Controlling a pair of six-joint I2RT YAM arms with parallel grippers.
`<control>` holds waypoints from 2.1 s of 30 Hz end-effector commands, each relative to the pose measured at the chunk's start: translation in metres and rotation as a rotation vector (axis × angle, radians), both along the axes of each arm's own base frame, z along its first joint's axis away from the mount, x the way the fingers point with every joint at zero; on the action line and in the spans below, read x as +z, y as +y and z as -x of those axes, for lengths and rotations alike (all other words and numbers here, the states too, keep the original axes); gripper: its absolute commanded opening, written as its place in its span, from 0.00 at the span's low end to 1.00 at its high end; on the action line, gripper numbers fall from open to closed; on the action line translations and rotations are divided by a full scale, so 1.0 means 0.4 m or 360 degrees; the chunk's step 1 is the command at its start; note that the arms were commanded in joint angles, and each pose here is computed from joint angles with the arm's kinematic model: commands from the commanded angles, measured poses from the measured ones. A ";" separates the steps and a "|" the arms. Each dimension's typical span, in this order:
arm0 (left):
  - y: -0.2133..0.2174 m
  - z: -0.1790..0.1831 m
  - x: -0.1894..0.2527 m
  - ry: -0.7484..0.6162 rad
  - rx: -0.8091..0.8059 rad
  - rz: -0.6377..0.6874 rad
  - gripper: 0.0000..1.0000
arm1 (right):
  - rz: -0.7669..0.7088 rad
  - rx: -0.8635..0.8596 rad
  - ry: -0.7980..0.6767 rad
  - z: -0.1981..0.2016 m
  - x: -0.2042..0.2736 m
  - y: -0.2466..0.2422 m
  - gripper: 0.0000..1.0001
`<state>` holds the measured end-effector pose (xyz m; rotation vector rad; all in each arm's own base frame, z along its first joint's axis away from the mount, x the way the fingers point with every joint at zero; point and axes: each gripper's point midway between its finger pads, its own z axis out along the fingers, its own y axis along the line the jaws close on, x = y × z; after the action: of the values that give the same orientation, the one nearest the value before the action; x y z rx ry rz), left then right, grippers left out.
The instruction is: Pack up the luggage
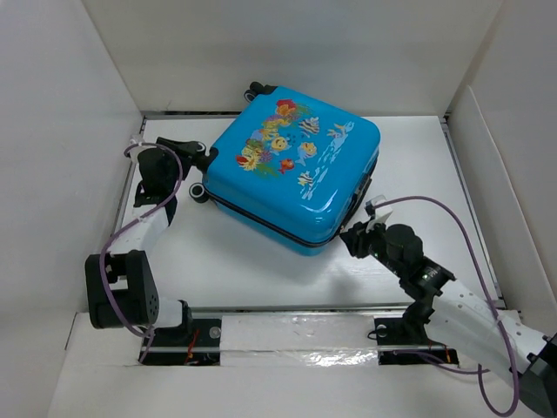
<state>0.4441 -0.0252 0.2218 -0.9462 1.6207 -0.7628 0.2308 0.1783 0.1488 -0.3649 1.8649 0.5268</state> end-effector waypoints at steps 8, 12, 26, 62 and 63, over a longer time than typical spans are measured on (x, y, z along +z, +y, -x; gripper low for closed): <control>-0.007 -0.028 0.063 -0.0151 -0.0075 -0.0166 0.17 | 0.0001 0.0146 -0.0172 -0.079 0.049 0.021 0.39; 0.019 -0.024 0.062 -0.0124 0.0000 -0.0229 0.73 | -0.0012 0.0262 -0.0165 -0.068 0.048 0.034 0.40; 0.023 0.199 0.060 -0.0262 0.0209 -0.0207 0.00 | -0.0039 0.0394 -0.0152 -0.077 0.015 0.076 0.39; -0.939 0.446 -0.155 -0.0392 -0.1218 -0.0500 0.00 | -0.0089 0.0656 0.0204 0.221 -0.013 0.259 0.00; -0.944 0.445 -0.152 -0.0393 -0.1224 -0.0502 0.00 | -0.0141 0.0615 0.0146 0.202 0.013 0.275 0.00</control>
<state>0.2268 -0.3655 0.0815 0.1005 2.0432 -0.8661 0.2003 0.2338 0.1273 -0.5331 1.9001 0.5582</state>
